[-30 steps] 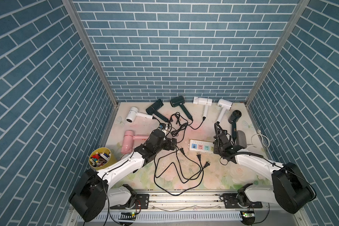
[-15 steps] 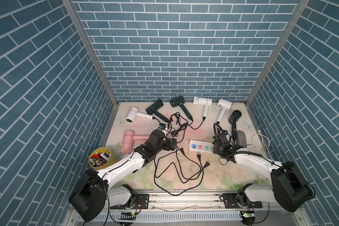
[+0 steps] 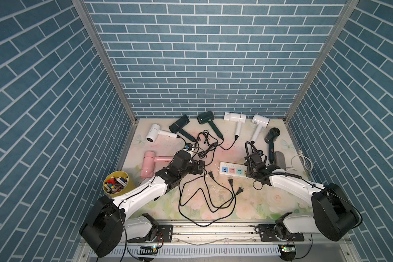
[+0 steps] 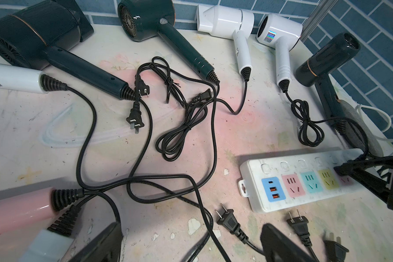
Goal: Charge the blow dryers
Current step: Insert the plug into the socket.
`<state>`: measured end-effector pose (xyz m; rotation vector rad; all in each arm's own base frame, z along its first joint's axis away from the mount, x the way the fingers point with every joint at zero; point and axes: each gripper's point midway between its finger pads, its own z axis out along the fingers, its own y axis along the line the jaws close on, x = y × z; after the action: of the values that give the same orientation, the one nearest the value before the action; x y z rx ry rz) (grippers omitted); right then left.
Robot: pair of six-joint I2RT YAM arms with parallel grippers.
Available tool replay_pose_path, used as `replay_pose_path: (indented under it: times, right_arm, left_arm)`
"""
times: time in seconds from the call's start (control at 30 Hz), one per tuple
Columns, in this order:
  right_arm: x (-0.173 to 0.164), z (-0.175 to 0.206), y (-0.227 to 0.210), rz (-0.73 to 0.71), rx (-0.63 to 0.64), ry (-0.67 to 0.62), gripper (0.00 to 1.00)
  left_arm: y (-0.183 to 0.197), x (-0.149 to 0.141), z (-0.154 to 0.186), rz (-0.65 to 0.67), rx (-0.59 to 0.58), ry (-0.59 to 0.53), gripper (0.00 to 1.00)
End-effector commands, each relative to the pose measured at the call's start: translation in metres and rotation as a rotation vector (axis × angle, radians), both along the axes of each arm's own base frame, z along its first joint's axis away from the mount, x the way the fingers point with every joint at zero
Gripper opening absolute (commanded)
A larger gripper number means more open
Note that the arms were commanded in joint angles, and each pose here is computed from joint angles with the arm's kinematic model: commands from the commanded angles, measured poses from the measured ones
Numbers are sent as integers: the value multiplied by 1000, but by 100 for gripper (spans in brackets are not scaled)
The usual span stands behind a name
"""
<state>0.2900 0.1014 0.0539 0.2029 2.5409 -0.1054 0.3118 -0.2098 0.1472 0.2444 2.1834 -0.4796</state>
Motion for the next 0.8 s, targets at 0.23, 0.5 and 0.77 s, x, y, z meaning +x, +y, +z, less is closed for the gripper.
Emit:
replay_pose_path:
  times: [0.23, 0.5, 0.77]
  right_arm:
    - [11, -34, 18, 143, 34, 137, 0]
    - [42, -28, 24, 223, 71, 164, 0]
    - [14, -45, 24, 236, 112, 323, 0]
  left_arm:
    - [1, -2, 8, -3, -27, -30, 100]
    - [1, -2, 8, -2, -28, -31, 99]
    - [-2, -3, 5, -16, -44, -35, 99]
